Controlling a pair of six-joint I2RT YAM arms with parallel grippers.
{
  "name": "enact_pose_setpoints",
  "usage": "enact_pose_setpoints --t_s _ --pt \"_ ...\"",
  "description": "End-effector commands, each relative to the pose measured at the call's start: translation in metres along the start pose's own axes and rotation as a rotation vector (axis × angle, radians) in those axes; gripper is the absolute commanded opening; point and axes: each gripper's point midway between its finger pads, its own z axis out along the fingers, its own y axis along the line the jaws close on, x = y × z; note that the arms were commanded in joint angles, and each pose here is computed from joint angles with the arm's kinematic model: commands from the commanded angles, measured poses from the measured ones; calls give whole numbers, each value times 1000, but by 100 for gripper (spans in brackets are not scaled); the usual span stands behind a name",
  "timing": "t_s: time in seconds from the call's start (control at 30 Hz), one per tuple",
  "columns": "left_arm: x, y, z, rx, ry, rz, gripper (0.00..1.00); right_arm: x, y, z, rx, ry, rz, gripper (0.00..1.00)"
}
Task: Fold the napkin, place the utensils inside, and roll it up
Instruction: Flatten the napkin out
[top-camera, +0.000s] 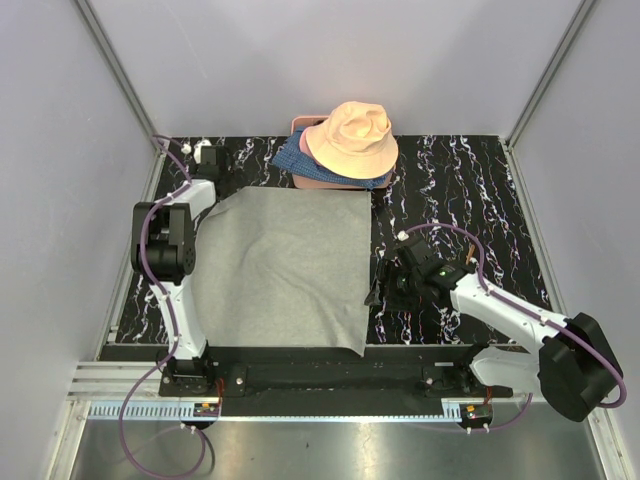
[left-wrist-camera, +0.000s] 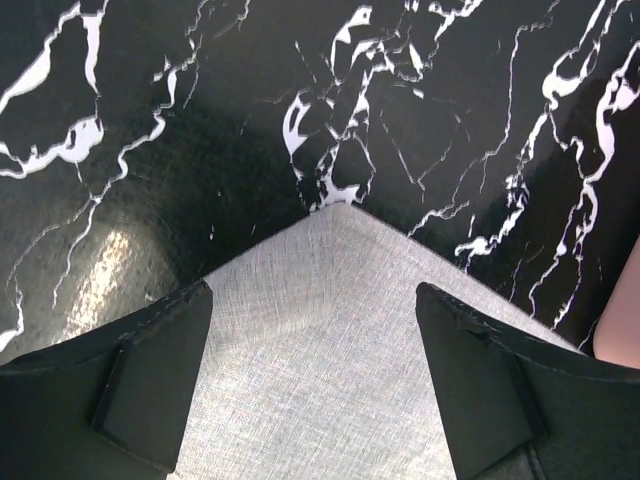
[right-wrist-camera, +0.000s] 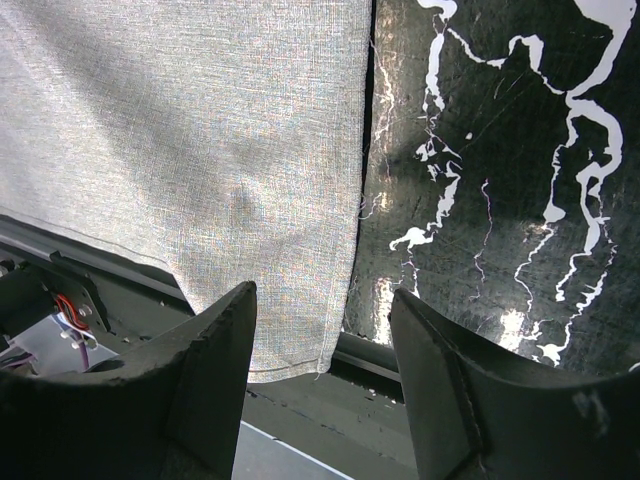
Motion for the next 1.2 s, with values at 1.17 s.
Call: enact_pose_setpoints --t_s 1.17 --pt "-11 0 9 4 -38 -44 91 -8 15 -7 -68 -31 18 66"
